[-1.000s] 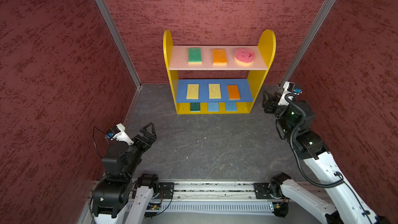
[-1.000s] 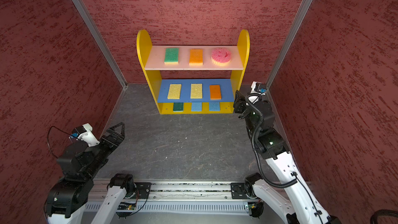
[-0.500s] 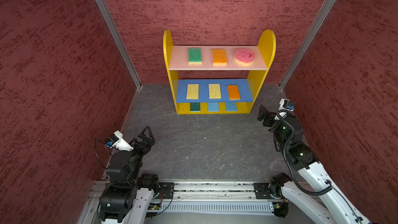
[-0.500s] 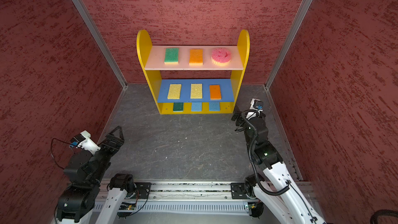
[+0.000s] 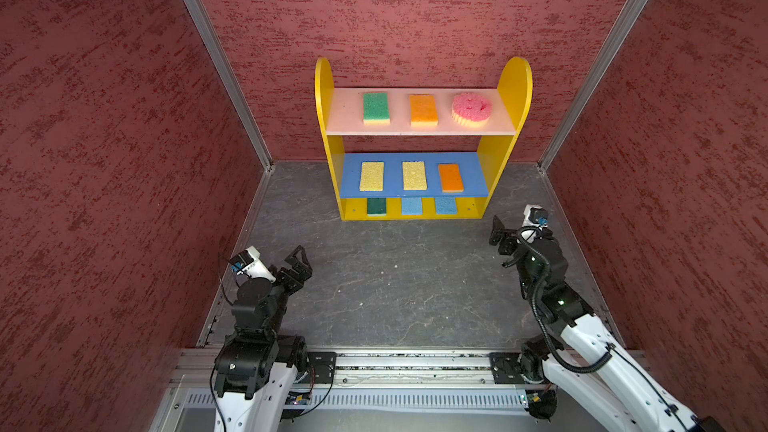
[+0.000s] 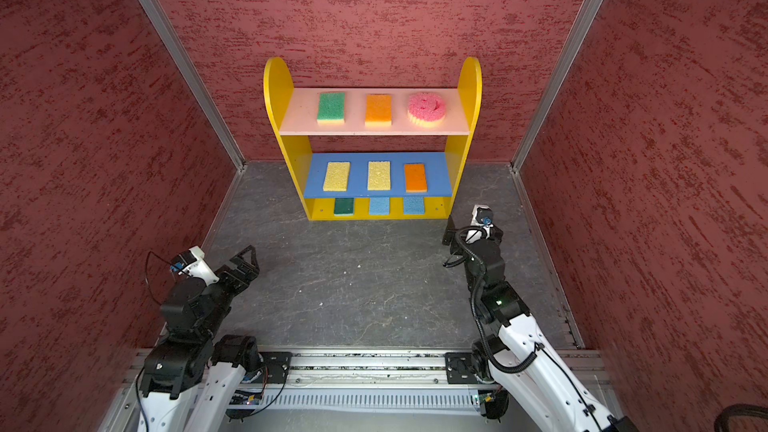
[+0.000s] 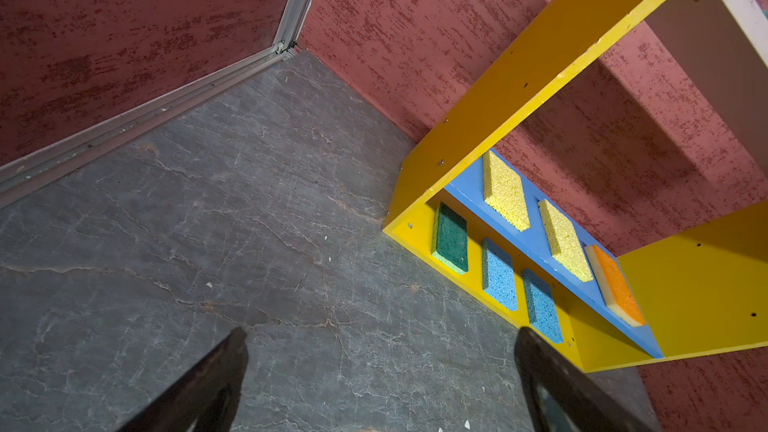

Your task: Place and organize the cleaning sponges onto the shelf

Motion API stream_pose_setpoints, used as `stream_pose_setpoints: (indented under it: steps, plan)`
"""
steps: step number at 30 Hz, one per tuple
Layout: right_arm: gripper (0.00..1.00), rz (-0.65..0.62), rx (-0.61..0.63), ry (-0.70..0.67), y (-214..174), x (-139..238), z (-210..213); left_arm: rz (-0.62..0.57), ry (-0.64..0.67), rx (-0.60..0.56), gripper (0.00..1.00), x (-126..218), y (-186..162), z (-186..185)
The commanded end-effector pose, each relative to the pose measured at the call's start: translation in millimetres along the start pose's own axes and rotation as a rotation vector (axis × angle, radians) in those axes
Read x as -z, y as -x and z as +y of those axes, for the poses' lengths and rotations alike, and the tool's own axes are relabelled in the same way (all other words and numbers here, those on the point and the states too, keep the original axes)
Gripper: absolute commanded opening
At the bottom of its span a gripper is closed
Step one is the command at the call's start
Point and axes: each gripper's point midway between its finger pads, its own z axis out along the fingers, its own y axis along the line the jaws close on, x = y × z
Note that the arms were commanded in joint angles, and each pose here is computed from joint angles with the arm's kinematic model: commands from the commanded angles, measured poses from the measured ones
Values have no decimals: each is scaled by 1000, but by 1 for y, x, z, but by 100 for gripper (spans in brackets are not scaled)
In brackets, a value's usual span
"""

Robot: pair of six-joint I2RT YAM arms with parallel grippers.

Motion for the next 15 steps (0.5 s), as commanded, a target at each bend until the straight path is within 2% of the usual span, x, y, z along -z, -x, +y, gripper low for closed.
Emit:
stream_pose_setpoints:
  steps: [1,3,6,8,10,15]
  plan:
    - [99,-36,55,-23,-5,-10,-1,-29,-11,-45,99,-10,4,-2]
    - [99,-66,92,17,-15,-12,5,-21,49,-53,100,-18,-1,10]
    - [99,-209,88,61,-18,-3,7,7,124,-77,100,-30,-10,24]
    - [99,-293,29,36,-20,6,-3,33,77,-141,100,-41,-16,16]
    - [99,-257,16,14,-29,3,-9,45,8,-203,100,-49,-23,5]
    - [99,-177,9,-85,-36,-5,-26,-36,-26,-277,99,-67,-29,9]
